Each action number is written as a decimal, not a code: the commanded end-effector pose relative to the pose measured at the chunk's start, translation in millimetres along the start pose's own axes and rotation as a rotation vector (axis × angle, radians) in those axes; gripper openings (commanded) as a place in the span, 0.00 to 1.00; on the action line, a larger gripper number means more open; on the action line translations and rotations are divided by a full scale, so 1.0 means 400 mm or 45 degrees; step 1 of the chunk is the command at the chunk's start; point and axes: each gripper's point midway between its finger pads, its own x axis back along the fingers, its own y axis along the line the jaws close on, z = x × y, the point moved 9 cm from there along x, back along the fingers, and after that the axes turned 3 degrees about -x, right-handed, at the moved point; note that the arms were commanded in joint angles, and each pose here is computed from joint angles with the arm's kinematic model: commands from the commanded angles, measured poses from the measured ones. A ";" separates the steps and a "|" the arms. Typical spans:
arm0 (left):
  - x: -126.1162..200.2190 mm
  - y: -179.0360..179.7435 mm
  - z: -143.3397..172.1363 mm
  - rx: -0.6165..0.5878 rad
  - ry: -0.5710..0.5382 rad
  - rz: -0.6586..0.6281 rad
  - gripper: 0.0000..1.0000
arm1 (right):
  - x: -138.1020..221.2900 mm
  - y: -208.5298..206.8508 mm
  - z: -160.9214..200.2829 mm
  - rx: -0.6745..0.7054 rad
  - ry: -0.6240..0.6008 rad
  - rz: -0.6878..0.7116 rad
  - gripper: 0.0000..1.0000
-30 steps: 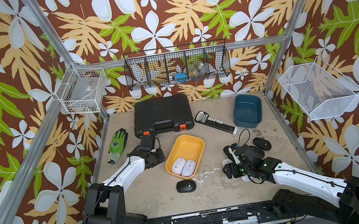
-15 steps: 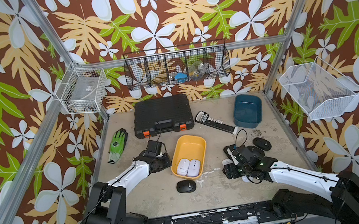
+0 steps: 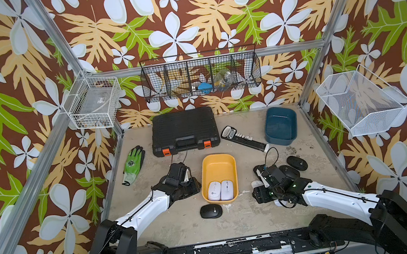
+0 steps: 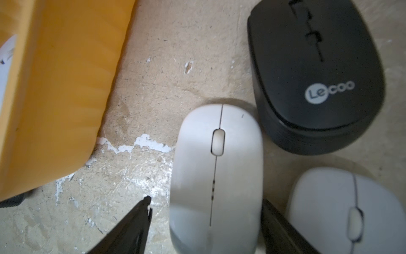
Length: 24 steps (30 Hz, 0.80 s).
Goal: Place the mice by color into the storage box
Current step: Adjust the storage box at the center of the board, then pick up the mouse from the center of the board.
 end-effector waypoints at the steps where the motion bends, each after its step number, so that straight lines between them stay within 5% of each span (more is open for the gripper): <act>1: 0.009 -0.016 -0.003 -0.020 -0.017 0.054 0.42 | -0.002 0.008 -0.010 -0.009 -0.017 -0.023 0.77; 6: 0.027 -0.008 -0.004 -0.045 -0.035 -0.010 0.48 | -0.006 0.009 -0.012 -0.016 -0.024 -0.026 0.72; 19: 0.078 -0.018 -0.042 -0.061 -0.136 0.005 0.89 | -0.001 0.007 -0.016 -0.046 -0.046 -0.010 0.53; 24: 0.120 -0.028 -0.069 -0.078 -0.234 0.026 0.93 | 0.041 0.021 -0.037 -0.070 -0.128 -0.065 0.45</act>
